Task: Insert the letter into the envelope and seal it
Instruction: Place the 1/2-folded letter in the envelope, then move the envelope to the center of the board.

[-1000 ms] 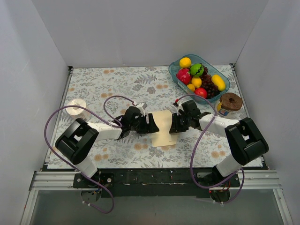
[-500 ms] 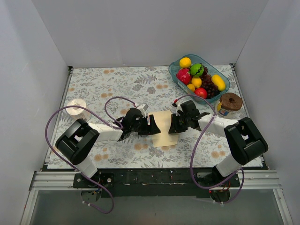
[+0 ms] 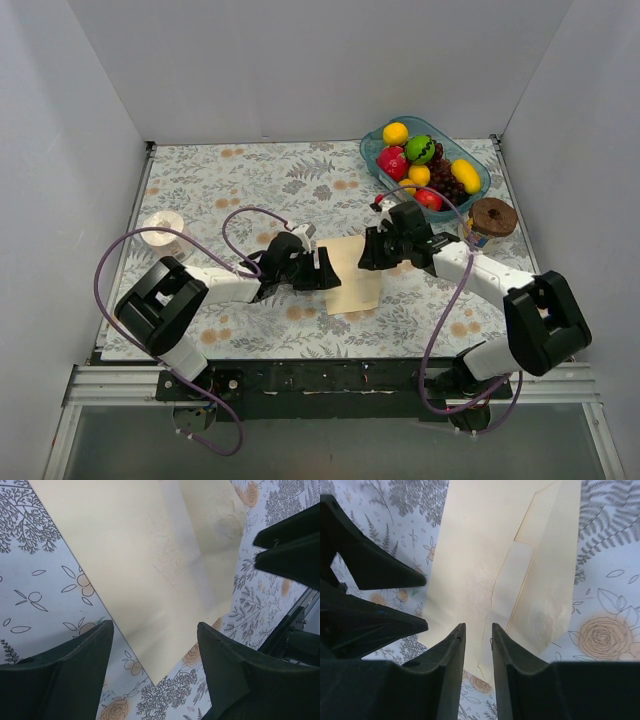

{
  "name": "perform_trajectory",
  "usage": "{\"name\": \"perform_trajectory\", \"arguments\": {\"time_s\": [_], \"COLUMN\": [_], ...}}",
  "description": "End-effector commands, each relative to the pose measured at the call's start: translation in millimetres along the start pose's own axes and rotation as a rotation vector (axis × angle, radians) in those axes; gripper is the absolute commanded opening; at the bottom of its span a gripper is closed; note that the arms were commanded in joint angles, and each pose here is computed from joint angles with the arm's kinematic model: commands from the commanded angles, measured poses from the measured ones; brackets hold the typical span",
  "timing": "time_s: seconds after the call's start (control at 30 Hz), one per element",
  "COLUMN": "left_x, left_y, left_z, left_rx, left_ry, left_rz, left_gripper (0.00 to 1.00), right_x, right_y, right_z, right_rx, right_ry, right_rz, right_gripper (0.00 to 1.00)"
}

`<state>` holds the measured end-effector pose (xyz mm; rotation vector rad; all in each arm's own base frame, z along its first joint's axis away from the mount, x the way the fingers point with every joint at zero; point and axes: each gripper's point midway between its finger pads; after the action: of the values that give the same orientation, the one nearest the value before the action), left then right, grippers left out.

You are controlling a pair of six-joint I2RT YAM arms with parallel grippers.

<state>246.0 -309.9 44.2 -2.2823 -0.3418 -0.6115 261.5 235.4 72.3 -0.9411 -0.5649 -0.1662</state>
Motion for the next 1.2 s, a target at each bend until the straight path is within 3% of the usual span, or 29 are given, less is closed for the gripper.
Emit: {"name": "perform_trajectory", "arguments": {"time_s": [0.0,0.23,0.37,0.43,0.5,0.57,0.97,1.17], "left_x": [-7.5,16.3,38.9,49.2,56.3,64.4,88.1,92.1], "left_y": [-11.7,-27.8,-40.6,-48.2,-54.1,-61.8,-91.1,-96.6], "left_z": [9.1,-4.8,-14.2,-18.2,-17.1,-15.8,3.7,9.9], "left_rx": [0.047,0.048,0.045,0.041,0.047,0.053,0.104,0.116], "left_ry": [0.003,0.016,0.021,0.018,0.010,0.007,-0.026,-0.036], "left_rz": [0.003,-0.069,-0.132,-0.161,-0.181,-0.208,-0.287,-0.301], "left_gripper": [0.68,0.74,0.80,0.85,0.96,0.98,0.98,0.98], "right_x": [32.9,18.3,2.3,4.2,-4.7,-8.0,-19.0,-20.6], "right_y": [-27.4,-35.9,-24.5,-21.8,-17.2,-14.5,8.2,11.5], "right_z": [-3.9,-42.4,-41.9,-42.9,-42.1,-44.6,-42.9,-45.0], "right_rx": [-0.073,-0.202,-0.127,-0.094,-0.057,-0.038,0.088,0.090], "right_ry": [-0.016,0.083,0.136,0.158,0.185,0.205,0.251,0.237], "right_rz": [-0.124,-0.157,-0.118,-0.134,-0.114,-0.112,-0.061,-0.054], "right_gripper": [0.36,0.48,0.52,0.52,0.53,0.53,0.52,0.40]}}
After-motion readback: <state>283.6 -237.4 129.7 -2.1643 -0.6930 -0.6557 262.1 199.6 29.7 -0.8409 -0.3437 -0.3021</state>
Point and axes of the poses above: each gripper's point midway between its finger pads, its own y axis out along the fingers, its own z axis along the line the jaws close on, x = y × z, and after that the axes turned 2 degrees about y, right-handed
